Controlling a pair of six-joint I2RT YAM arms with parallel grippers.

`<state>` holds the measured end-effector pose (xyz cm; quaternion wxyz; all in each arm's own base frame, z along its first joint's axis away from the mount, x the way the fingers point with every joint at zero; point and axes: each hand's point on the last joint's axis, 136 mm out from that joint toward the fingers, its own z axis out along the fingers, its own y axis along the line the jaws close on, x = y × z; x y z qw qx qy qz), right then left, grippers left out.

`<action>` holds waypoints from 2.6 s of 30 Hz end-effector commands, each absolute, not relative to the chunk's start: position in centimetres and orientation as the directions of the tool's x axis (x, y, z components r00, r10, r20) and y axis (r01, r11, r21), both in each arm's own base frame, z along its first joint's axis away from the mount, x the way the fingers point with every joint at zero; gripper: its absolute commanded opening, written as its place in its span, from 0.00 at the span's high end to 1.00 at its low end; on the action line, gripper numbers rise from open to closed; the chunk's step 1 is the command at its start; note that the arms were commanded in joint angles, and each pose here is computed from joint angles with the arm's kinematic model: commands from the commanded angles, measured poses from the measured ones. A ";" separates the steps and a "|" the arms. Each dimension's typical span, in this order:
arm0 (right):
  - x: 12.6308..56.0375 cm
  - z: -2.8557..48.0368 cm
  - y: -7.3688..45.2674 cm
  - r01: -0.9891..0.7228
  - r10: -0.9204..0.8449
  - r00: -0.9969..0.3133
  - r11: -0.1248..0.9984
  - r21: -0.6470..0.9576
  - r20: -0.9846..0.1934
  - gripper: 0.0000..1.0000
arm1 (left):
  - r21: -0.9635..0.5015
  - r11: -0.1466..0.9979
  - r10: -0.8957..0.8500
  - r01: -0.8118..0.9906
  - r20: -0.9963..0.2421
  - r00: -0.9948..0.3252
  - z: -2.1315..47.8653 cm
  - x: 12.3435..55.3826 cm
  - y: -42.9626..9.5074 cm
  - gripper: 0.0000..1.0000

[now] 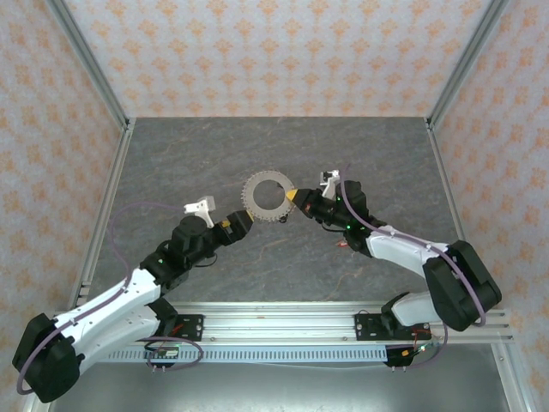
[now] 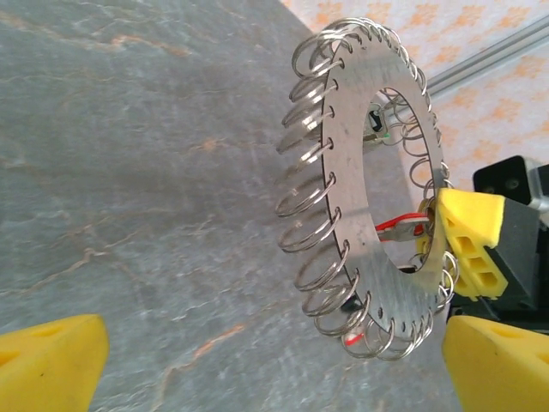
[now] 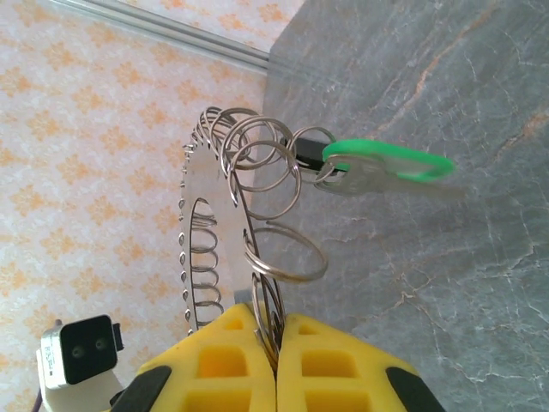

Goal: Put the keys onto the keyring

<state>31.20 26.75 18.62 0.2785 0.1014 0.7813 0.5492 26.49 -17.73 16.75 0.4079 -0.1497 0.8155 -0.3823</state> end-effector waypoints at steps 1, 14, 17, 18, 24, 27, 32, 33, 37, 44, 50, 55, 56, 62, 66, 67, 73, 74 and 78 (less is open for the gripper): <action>31.3 21.6 26.5 -0.212 0.516 -0.778 0.320 0.923 -0.358 1.00 | -0.798 0.585 -0.607 0.145 -0.549 -0.575 20.8 27.8 -18.9 0.00; 30.6 23.6 26.8 -0.242 0.527 -0.778 0.251 0.937 -0.342 0.98 | -0.865 0.471 -0.671 0.170 -0.477 -0.567 23.6 31.2 -21.8 0.37; 30.3 23.8 26.9 -0.251 0.520 -0.782 0.241 0.938 -0.343 0.97 | -0.864 0.471 -0.663 0.179 -0.481 -0.573 23.9 31.5 -22.2 0.45; 30.3 23.9 26.9 -0.254 0.518 -0.782 0.241 0.937 -0.345 0.96 | -0.867 0.466 -0.666 0.178 -0.476 -0.575 23.9 31.6 -22.3 0.48; 29.7 24.0 27.1 -0.275 0.495 -0.791 0.236 0.932 -0.359 0.93 | -0.864 0.468 -0.678 0.185 -0.486 -0.552 24.4 32.0 -22.1 0.71; 29.3 24.1 26.9 -0.305 0.481 -0.784 0.250 0.919 -0.391 0.91 | -0.852 0.478 -0.659 0.213 -0.508 -0.554 25.0 32.0 -22.4 0.95; 28.7 23.6 26.1 -0.361 0.469 -0.744 0.319 0.876 -0.477 0.84 | -0.825 0.486 -0.610 0.288 -0.556 -0.565 26.4 31.7 -22.9 1.00; 28.8 23.0 25.9 -0.360 0.466 -0.738 0.341 0.868 -0.489 0.81 | -0.819 0.482 -0.597 0.310 -0.567 -0.568 26.7 31.6 -22.9 1.00; 28.7 22.9 23.5 -0.404 0.463 -0.630 0.490 0.772 -0.623 0.70 | -0.774 0.471 -0.517 0.423 -0.630 -0.579 28.4 30.9 -22.7 1.00; 27.7 24.1 19.6 -0.533 0.370 -0.329 0.687 0.494 -0.869 0.63 | -0.685 0.467 -0.339 0.559 -0.723 -0.603 29.6 29.0 -22.2 1.00; 25.2 24.1 20.6 -0.710 0.167 -0.110 0.677 0.195 -0.980 0.64 | -0.660 0.425 -0.229 0.620 -0.740 -0.632 29.3 28.1 -22.9 1.00; 22.6 23.4 22.3 -0.825 0.017 0.046 0.564 -0.028 -0.999 0.70 | -0.616 0.426 -0.124 0.662 -0.765 -0.632 29.2 27.7 -23.5 1.00; 22.1 23.1 22.5 -0.836 -0.012 0.083 0.543 -0.076 -0.996 0.70 | -0.610 0.427 -0.114 0.668 -0.769 -0.629 29.3 27.6 -23.5 1.00; 21.0 21.1 22.9 -0.832 -0.155 0.224 0.484 -0.272 -0.962 0.73 | -0.561 0.447 -0.045 0.697 -0.792 -0.608 29.5 27.4 -23.5 1.00; 20.8 21.1 23.0 -0.826 -0.160 0.265 0.471 -0.309 -0.951 0.74 | -0.539 0.452 -0.011 0.710 -0.800 -0.600 29.7 27.4 -23.5 1.00; 20.7 21.3 23.0 -0.825 -0.155 0.274 0.468 -0.315 -0.949 0.74 | -0.535 0.458 -0.003 0.710 -0.800 -0.600 29.6 27.5 -23.5 1.00; 20.2 21.7 23.5 -0.823 -0.150 0.320 0.446 -0.352 -0.936 0.75 | -0.513 0.449 0.031 0.732 -0.810 -0.586 30.1 27.4 -23.7 1.00; 20.1 21.7 23.5 -0.823 -0.150 0.323 0.443 -0.356 -0.934 0.75 | -0.509 0.458 0.036 0.729 -0.809 -0.587 30.1 27.4 -23.6 1.00; 20.1 22.1 24.0 -0.824 -0.135 0.342 0.433 -0.366 -0.930 0.78 | -0.505 0.454 0.055 0.734 -0.806 -0.589 30.1 27.4 -23.7 1.00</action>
